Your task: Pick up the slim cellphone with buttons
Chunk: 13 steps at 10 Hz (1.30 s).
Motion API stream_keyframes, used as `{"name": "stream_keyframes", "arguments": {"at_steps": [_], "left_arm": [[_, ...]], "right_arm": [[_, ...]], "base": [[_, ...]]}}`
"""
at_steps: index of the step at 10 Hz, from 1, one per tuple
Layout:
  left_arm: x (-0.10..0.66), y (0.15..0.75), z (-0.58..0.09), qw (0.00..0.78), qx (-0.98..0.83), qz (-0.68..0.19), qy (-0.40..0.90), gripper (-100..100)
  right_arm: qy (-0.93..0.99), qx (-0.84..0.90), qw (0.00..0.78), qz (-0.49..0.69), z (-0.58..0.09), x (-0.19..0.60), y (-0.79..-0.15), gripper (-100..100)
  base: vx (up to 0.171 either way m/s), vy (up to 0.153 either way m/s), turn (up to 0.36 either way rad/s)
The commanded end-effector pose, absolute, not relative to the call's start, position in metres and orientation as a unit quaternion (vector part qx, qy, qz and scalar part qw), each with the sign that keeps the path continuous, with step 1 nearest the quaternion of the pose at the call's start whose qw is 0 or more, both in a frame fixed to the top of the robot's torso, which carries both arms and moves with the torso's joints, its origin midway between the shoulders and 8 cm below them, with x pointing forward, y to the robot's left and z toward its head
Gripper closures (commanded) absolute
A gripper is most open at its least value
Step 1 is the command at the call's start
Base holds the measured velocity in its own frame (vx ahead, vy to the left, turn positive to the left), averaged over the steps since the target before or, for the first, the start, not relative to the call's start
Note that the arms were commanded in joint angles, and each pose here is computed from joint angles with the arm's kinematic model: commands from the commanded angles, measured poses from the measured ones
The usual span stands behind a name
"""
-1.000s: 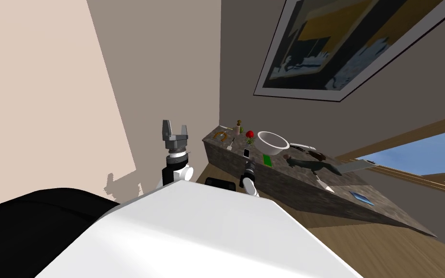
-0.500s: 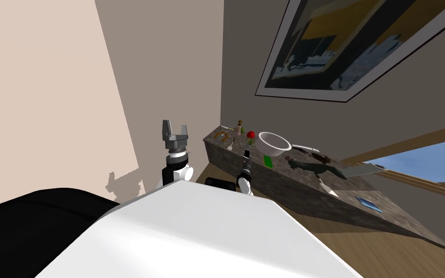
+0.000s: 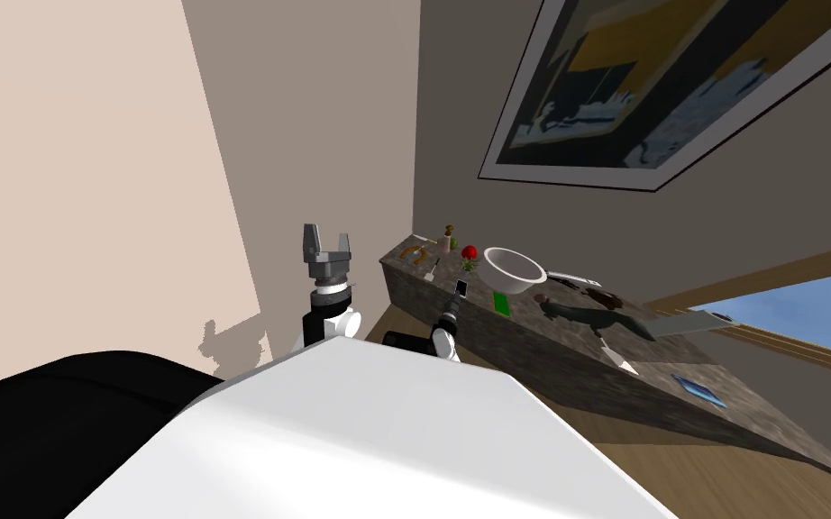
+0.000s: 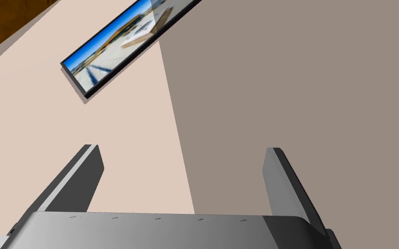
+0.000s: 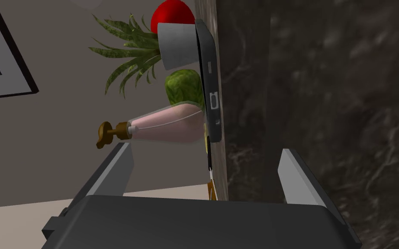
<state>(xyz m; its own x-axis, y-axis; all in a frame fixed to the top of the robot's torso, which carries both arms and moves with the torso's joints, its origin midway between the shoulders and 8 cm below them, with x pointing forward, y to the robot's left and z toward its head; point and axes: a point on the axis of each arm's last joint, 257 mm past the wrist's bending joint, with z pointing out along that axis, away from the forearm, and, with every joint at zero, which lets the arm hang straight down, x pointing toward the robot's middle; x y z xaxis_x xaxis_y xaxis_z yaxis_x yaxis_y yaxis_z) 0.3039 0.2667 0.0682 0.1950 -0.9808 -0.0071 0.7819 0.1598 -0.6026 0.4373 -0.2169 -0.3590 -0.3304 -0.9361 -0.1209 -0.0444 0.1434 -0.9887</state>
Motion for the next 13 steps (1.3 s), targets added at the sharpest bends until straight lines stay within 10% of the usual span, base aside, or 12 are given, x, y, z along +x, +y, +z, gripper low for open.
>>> {"name": "stream_keyframes", "arguments": {"at_steps": [1, 2, 3, 13], "left_arm": [[0.304, 0.267, 0.068, 0.734, -0.244, -0.601, 0.204, 0], [0.304, 0.267, 0.068, 0.734, -0.244, -0.601, 0.204, 0], [0.304, 0.267, 0.068, 0.734, -0.244, -0.601, 0.204, 0], [0.304, 0.267, 0.068, 0.734, -0.244, -0.601, 0.204, 0]], "right_arm": [[0.625, -0.392, 0.425, -0.524, -0.359, 0.437, -0.217, -100], [0.625, -0.392, 0.426, -0.524, -0.359, 0.437, -0.216, 0], [0.628, -0.395, 0.411, -0.530, -0.372, 0.438, -0.251, -100], [0.655, -0.357, 0.350, -0.567, -0.390, 0.436, -0.444, -100]], "base": [[0.000, 0.000, 0.000], [0.000, 0.000, 0.000], [-0.061, 0.061, 0.322], [-0.061, 0.104, 0.189]]}}
